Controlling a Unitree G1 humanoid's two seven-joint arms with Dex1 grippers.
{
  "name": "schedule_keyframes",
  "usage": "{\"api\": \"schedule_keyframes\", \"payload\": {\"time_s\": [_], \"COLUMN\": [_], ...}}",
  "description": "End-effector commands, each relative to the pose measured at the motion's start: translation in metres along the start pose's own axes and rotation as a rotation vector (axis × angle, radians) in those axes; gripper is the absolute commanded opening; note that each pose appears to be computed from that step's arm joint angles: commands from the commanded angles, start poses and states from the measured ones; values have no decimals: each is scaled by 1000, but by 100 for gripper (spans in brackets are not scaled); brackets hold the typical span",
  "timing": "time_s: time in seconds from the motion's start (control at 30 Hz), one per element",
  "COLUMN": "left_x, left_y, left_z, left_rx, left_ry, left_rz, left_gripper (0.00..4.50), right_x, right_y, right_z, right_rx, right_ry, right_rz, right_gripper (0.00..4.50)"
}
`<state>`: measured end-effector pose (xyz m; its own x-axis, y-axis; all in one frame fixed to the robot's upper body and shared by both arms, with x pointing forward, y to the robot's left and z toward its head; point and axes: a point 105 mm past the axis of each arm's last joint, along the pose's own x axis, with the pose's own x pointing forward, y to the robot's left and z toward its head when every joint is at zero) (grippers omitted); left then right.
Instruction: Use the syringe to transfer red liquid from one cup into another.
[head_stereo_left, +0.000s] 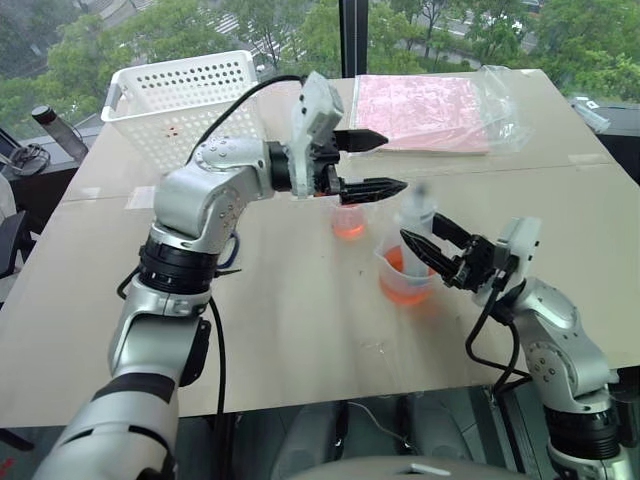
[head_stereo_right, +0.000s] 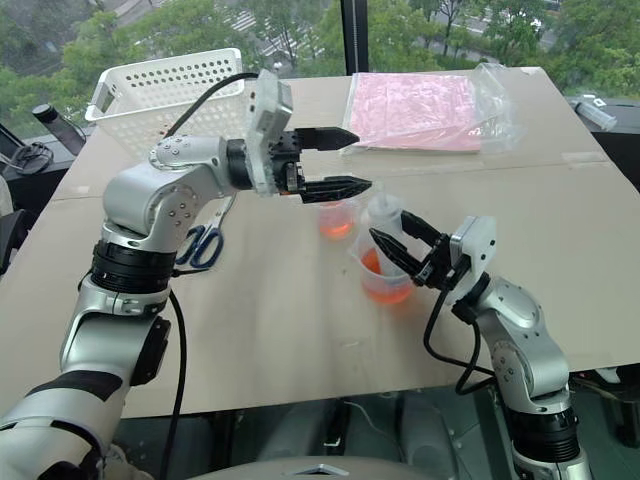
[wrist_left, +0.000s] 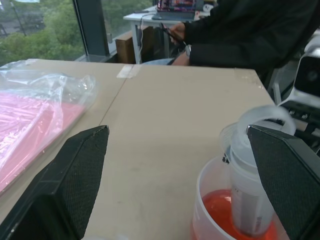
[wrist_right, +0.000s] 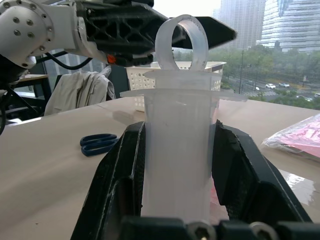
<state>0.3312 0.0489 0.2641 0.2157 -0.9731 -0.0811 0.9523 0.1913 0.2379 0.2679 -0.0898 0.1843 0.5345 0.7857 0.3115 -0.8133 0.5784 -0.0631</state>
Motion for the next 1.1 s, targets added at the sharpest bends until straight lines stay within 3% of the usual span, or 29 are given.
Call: {"api": "schedule_keyframes", "payload": {"time_s": [0.03,0.13,0.23,0.53,1.1], "left_x": [3,6,11,21,19], "left_y": [-6,-8,-10,-24,3], "left_z": [11,11,12,7,35], "left_rx": [52,61,85,112,190], "left_ry": [-33,-38,-46,-76,-150], "left_rz": [-30,-37,-44,-93,41], "left_gripper": [450,450,374,0,0], "right_x": [5,6,7,10,-2], "right_y": [6,7,9,12,17], "right_z": [13,15,14,12,-15], "right_rx": [-30,-29,-40,-26,52], "right_ry": [-51,-57,-44,-36,84], "right_rz": [33,32,51,74,106], "right_gripper": [146,146,146,146,144]}}
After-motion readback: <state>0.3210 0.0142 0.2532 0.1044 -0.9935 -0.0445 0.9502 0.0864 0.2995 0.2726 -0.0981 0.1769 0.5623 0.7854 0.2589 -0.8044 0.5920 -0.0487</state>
